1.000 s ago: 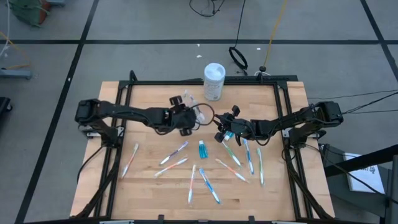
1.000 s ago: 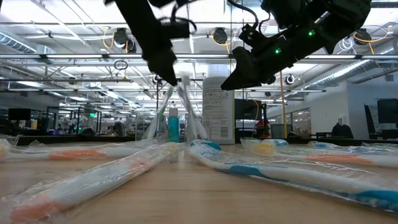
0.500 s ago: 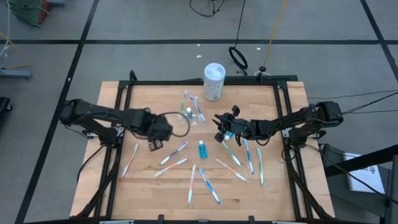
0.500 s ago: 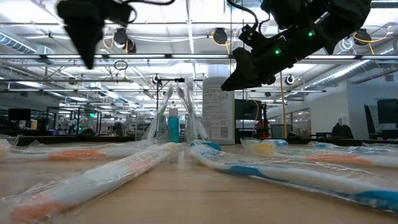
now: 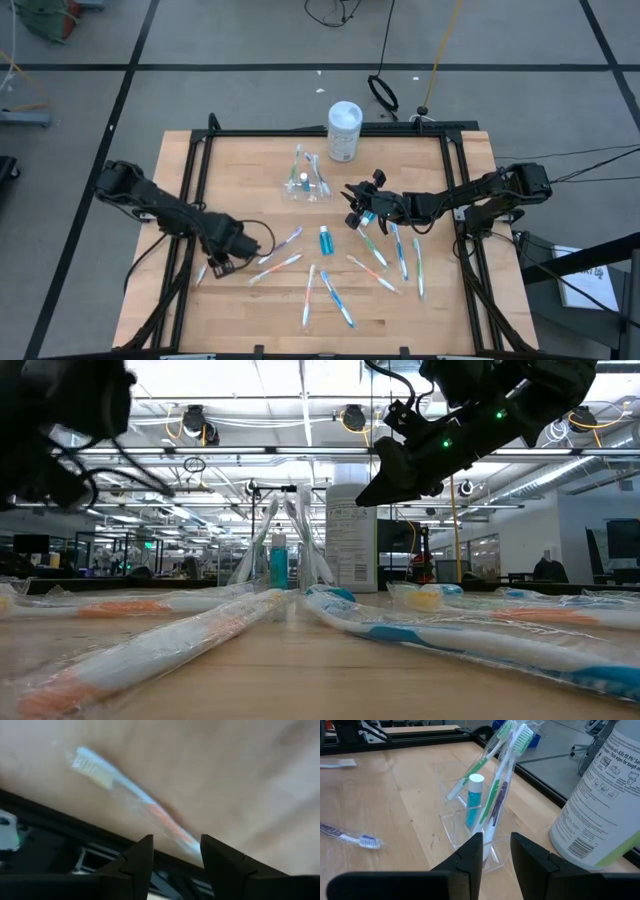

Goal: Pick & Place toothbrushing station
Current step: Put the orange toothbrush into the transparent organizer, then put the blue mouthwash into the transparent organizer

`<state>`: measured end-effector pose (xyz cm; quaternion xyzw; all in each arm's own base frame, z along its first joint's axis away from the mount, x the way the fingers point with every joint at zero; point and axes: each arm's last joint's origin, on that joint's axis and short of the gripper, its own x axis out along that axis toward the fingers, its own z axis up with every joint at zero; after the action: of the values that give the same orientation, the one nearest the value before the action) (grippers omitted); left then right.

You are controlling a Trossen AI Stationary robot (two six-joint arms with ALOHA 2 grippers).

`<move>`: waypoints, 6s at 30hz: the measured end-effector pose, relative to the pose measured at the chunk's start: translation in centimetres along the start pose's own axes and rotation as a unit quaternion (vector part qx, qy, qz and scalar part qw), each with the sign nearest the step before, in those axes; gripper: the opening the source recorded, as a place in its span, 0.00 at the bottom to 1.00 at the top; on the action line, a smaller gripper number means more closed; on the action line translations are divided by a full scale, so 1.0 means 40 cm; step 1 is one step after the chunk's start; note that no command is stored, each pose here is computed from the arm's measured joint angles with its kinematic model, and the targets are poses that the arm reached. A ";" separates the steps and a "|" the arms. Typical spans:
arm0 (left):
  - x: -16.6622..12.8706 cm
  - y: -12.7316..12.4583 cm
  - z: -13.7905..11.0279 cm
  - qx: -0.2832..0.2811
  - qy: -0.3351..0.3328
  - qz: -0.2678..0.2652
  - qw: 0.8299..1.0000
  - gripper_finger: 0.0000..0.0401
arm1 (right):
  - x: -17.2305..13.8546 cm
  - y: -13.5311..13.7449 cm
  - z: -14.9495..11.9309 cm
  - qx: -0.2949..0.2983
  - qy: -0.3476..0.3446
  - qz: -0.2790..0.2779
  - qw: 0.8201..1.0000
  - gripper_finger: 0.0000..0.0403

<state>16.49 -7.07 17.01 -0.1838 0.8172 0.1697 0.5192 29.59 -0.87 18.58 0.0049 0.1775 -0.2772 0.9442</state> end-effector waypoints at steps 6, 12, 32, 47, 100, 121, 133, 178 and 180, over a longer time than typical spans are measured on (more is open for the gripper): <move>0.032 0.030 0.014 -0.021 -0.063 0.079 0.995 0.42 | 0.000 0.000 0.001 0.015 -0.002 0.000 1.000 0.23; 0.046 0.040 0.045 -0.053 -0.096 0.053 0.993 0.42 | 0.000 0.000 0.001 0.015 -0.002 0.000 1.000 0.23; 0.046 0.035 0.056 0.022 -0.143 0.059 0.988 0.08 | 0.001 -0.002 0.002 0.016 -0.002 -0.001 1.000 0.23; -0.222 -0.027 0.118 0.037 -0.486 0.207 0.848 0.02 | 0.001 -0.002 0.002 0.016 -0.003 -0.001 1.000 0.23; -0.345 0.123 0.281 -0.078 -0.583 0.193 0.785 0.34 | 0.011 -0.019 0.003 0.019 -0.001 -0.015 1.000 0.23; -0.386 0.021 0.215 0.062 -0.569 0.106 0.813 0.38 | 0.014 -0.024 0.003 0.020 0.000 -0.017 1.000 0.23; -0.369 -0.015 0.237 0.192 -0.537 0.021 0.821 0.38 | 0.020 -0.025 -0.009 0.015 0.039 0.084 0.996 0.23; -0.252 -0.262 0.441 0.462 -0.497 0.188 0.710 0.59 | 0.029 -0.044 -0.016 0.013 0.056 0.068 0.996 0.23; -0.275 -0.264 0.449 0.415 -0.529 0.099 0.733 0.59 | 0.029 -0.045 -0.017 0.012 0.059 0.068 0.996 0.23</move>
<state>39.95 -6.52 18.87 0.2517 0.4135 -0.0664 0.8725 29.33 -2.91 17.71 0.0442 0.2289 -0.2140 0.9486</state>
